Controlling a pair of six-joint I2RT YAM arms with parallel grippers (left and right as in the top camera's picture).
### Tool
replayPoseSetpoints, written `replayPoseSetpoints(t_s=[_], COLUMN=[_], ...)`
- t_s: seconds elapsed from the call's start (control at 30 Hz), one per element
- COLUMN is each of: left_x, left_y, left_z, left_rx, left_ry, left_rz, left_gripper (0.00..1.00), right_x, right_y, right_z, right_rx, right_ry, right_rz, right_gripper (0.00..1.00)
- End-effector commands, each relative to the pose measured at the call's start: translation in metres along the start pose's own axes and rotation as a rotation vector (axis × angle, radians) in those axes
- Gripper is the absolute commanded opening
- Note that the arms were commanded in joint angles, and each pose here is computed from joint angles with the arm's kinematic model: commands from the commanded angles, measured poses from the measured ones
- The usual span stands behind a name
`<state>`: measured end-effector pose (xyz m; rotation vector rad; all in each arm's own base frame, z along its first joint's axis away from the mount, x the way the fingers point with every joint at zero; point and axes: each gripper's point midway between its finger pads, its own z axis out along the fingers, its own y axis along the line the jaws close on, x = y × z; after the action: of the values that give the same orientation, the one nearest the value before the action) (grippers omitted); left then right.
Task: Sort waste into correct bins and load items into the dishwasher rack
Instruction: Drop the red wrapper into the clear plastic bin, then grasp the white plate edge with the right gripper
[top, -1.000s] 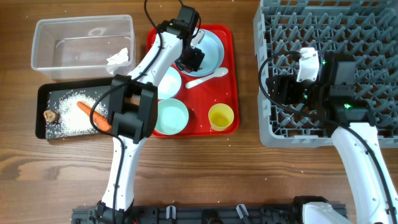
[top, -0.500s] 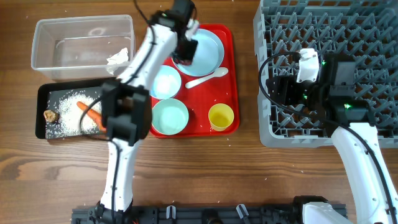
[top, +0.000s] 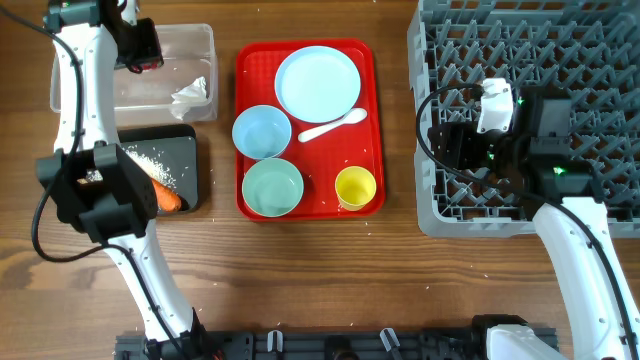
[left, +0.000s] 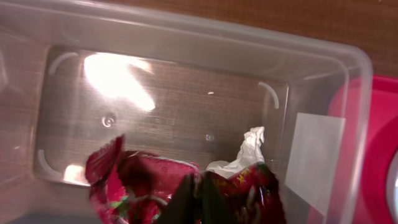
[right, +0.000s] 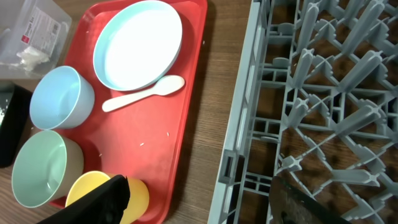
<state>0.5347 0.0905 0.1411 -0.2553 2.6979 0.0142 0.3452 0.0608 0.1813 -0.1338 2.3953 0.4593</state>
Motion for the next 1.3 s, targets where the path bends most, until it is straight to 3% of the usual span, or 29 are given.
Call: replayPoseSetpoints(t_s=[0.0,0.07,0.1,0.23,0.33,0.43,0.5,0.6,0.7,0.77,0.93,1.07,1.17,1.27], left_x=[0.010,0.014,0.015,0.017,0.004,0.006,0.028,0.068,0.087,0.094,0.080,0.070,0.059,0.049], left_y=[0.003,0.004,0.004,-0.002,-0.024,-0.068,-0.115,-0.165,-0.217,-0.236,-0.245,-0.224,-0.186,-0.147], left_z=[0.018,0.019,0.018,0.012,-0.030,-0.089,-0.114,-0.117,-0.106,-0.092,-0.092,-0.090,-0.086,-0.080], left_rx=[-0.019,-0.025,-0.025,-0.021,-0.003,0.049,0.145,0.187,0.226,0.230,0.258,0.229,0.189,0.152], left_ry=[0.046,0.061,0.069,0.072,-0.005,-0.069,-0.039,0.072,0.091,0.105,0.045,0.051,0.066,0.073], left_rz=[0.026,0.026,0.025,0.031,0.068,0.142,0.219,0.286,0.371,0.410,0.361,0.250,0.146,0.070], left_gripper=[0.30,0.49,0.54,0.65,0.75,0.77,0.77,0.77,0.78,0.78,0.83,0.87,0.88,0.99], right_x=[-0.005,-0.004,-0.004,-0.004,-0.005,-0.005,-0.009,-0.016,-0.027,-0.042,-0.110,-0.136,-0.124,-0.085], right_y=[-0.001,-0.001,-0.001,-0.001,-0.001,0.000,0.009,0.020,0.022,0.025,0.055,0.077,0.079,0.077], right_z=[0.001,0.001,0.001,0.001,0.001,0.001,0.001,-0.001,-0.002,-0.004,-0.010,0.048,0.110,0.184], right_rx=[0.005,0.006,0.006,0.006,0.005,-0.003,-0.053,-0.117,-0.125,-0.141,-0.180,-0.188,-0.188,-0.153], right_ry=[-0.008,-0.003,-0.004,-0.005,-0.006,-0.008,-0.024,-0.047,-0.085,-0.144,-0.332,-0.208,-0.065,0.079], right_rz=[0.029,0.030,0.029,0.029,0.029,0.028,0.020,0.007,0.027,0.062,0.039,0.003,0.025,0.047], right_gripper=[0.74,0.75,0.75,0.75,0.75,0.75,0.75,0.75,0.75,0.69,0.66,0.67,0.63,0.57])
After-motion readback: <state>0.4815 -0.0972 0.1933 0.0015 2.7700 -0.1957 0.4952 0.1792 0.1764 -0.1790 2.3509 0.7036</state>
